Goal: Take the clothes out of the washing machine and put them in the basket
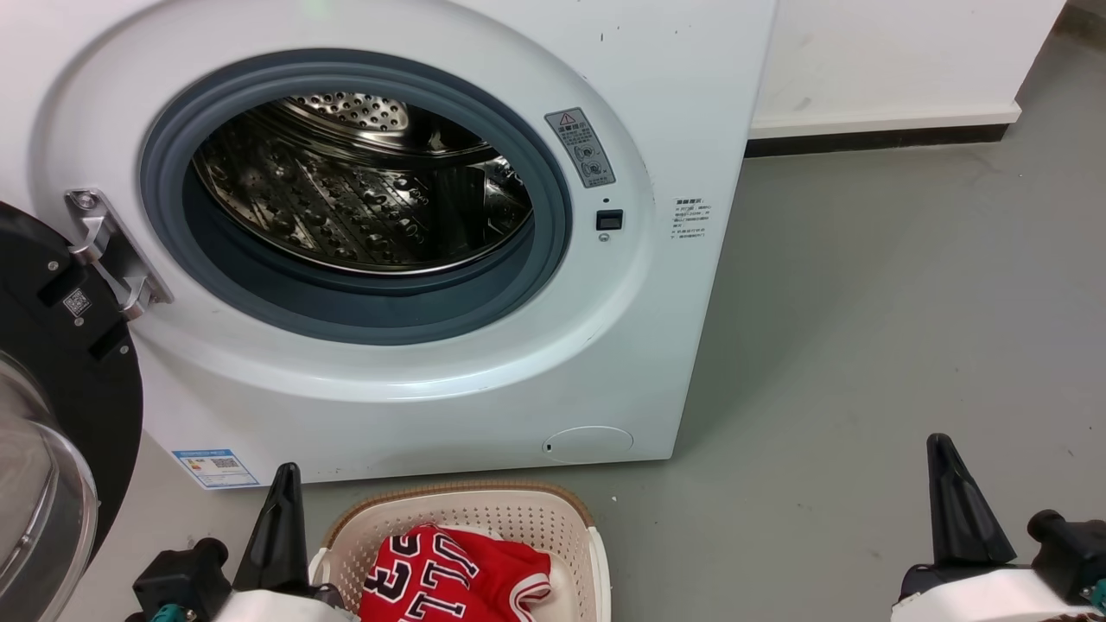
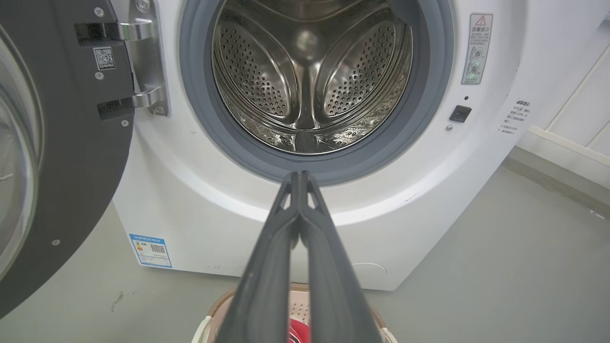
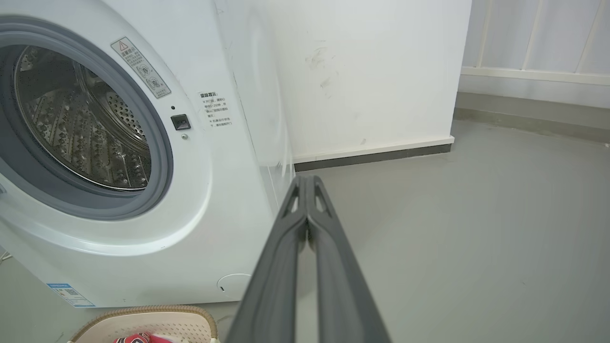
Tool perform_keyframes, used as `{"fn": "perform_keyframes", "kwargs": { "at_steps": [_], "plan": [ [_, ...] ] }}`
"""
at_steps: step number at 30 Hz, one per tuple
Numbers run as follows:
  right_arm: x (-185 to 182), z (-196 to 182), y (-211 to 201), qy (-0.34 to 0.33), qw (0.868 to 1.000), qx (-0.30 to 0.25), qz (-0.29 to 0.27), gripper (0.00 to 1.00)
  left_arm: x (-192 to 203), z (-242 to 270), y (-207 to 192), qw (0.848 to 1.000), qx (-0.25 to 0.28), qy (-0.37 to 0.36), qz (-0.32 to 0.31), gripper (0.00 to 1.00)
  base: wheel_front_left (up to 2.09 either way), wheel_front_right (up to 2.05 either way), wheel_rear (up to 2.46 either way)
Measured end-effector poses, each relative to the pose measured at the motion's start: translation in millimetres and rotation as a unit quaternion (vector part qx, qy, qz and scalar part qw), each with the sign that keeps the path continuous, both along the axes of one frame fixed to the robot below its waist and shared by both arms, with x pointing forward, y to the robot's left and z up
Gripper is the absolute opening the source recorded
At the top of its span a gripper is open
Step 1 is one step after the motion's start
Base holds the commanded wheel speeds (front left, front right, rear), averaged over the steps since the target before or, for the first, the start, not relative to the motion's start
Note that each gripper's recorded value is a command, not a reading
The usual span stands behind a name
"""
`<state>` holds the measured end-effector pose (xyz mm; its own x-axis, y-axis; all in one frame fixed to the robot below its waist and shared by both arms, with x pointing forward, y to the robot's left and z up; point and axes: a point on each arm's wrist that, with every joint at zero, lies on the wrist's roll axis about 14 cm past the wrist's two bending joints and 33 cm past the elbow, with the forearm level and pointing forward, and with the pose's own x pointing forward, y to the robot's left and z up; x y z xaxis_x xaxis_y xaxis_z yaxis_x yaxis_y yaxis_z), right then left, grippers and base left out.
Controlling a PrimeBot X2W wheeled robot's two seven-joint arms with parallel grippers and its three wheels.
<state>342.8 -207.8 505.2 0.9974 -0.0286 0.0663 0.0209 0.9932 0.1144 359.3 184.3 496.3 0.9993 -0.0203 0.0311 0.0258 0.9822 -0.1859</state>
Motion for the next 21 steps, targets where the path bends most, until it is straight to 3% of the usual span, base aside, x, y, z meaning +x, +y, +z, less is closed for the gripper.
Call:
{"fn": "perform_keyframes", "kwargs": {
  "at_steps": [10, 21],
  "plan": [
    [3.6, -5.0, -3.8, 0.009, 0.995, 0.101, -0.009, 0.00, 3.3, -3.2, 4.6, 0.995, -0.095, 0.014, 0.013, 0.00, 0.00, 0.00, 0.00],
    [10.6, -4.6, -4.9, 0.009, 0.980, 0.199, -0.012, 0.00, 7.7, -5.7, 8.4, 0.982, -0.186, 0.025, 0.022, 0.00, 0.00, 0.00, 0.00]
  ]
}}
